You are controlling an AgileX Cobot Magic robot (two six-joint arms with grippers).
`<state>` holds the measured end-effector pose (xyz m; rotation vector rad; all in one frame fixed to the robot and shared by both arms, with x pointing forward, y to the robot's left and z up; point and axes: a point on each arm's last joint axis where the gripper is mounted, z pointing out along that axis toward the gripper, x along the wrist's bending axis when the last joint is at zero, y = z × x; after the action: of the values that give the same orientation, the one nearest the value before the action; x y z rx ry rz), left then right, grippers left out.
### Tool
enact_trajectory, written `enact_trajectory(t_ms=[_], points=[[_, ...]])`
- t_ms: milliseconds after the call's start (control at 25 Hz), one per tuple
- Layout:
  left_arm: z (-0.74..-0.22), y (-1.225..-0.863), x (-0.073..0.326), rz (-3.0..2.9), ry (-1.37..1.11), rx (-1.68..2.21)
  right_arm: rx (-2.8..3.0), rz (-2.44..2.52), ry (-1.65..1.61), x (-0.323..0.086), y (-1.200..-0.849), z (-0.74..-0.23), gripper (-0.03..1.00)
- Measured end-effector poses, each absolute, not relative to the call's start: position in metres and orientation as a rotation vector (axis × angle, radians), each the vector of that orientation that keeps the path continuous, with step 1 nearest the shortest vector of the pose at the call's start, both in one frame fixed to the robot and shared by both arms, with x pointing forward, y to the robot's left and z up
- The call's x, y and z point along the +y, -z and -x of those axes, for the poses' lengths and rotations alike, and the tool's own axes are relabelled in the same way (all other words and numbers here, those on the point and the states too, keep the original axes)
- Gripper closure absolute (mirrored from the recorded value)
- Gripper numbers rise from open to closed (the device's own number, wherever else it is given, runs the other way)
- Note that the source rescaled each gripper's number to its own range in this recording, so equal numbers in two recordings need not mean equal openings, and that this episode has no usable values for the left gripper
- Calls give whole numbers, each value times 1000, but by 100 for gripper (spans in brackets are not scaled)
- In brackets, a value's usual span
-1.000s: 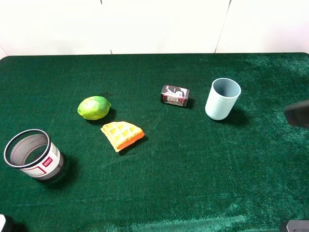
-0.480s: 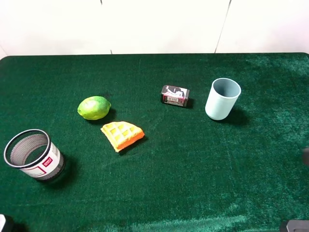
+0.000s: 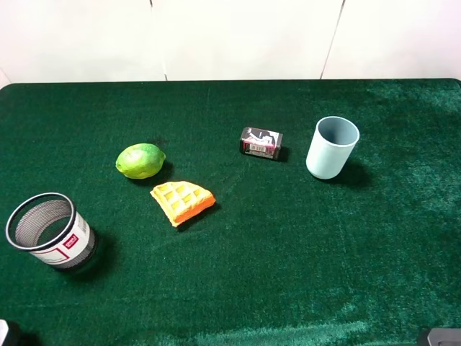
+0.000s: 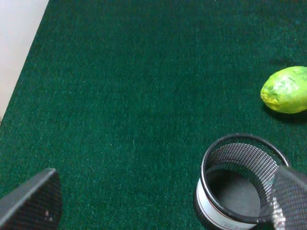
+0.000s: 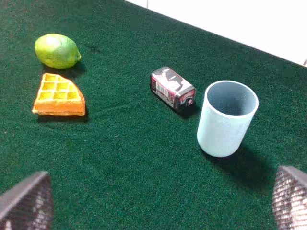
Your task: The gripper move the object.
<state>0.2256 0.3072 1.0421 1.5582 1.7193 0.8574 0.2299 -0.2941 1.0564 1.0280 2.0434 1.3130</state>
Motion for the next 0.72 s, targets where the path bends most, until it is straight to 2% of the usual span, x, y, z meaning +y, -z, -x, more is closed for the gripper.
enact_trajectory(t_ms=[720], points=[[-226,-1042,307,-1558,-857,1719,1751,-1324,-1129,-291,-1056,-232,-3]])
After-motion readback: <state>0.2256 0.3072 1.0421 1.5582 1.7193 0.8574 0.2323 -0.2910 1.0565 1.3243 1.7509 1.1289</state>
